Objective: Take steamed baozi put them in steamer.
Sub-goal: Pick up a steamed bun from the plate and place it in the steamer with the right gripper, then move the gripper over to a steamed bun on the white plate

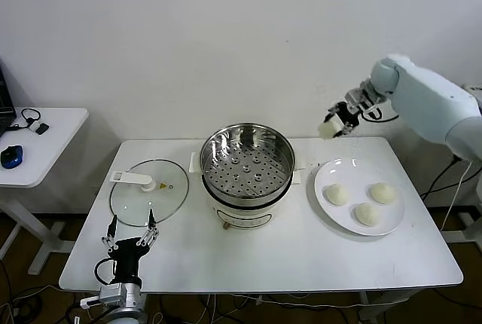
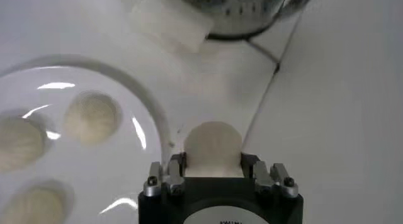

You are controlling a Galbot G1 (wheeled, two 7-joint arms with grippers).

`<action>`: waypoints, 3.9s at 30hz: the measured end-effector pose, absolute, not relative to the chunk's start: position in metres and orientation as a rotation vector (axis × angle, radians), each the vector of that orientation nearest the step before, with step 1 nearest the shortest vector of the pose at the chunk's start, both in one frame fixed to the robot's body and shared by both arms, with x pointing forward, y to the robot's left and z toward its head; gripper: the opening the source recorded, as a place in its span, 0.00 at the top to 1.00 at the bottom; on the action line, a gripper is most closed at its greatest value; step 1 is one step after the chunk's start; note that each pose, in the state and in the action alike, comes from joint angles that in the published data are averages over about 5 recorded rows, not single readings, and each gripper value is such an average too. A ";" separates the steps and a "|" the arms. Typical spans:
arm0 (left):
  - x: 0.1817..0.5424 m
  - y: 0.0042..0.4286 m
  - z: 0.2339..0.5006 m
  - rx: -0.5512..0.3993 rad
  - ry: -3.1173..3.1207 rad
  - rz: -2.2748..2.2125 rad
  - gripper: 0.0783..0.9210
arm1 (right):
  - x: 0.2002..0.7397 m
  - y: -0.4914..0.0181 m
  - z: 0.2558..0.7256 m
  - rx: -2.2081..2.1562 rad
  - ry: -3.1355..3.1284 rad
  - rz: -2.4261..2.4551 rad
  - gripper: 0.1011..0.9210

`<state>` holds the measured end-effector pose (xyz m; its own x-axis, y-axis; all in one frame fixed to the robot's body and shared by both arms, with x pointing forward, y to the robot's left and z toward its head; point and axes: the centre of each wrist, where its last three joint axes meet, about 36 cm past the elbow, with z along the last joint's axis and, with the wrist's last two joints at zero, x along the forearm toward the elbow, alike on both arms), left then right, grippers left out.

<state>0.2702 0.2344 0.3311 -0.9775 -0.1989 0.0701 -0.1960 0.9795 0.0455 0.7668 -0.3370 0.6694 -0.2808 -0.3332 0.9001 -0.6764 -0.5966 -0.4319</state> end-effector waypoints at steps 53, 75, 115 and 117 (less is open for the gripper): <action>0.272 0.241 0.327 0.368 -3.050 -0.069 0.12 | 0.778 -0.112 0.595 2.087 -0.687 2.242 0.27; 0.272 0.240 0.334 0.360 -3.058 -0.058 0.12 | 0.777 -0.132 0.640 2.096 -0.745 2.227 0.12; 0.266 0.237 0.340 0.350 -3.055 -0.025 0.12 | 0.695 -0.321 0.665 1.358 -1.317 1.371 0.12; 0.267 0.238 0.339 0.351 -3.053 -0.026 0.12 | 0.695 -0.327 0.653 1.333 -1.324 1.344 0.12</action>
<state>0.2666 0.2377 0.3395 -0.9716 -0.2271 0.0660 -0.2259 0.9738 0.0249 0.6950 -0.3274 0.6535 -0.1160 -0.1231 0.9856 -0.9836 -0.1235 -0.1312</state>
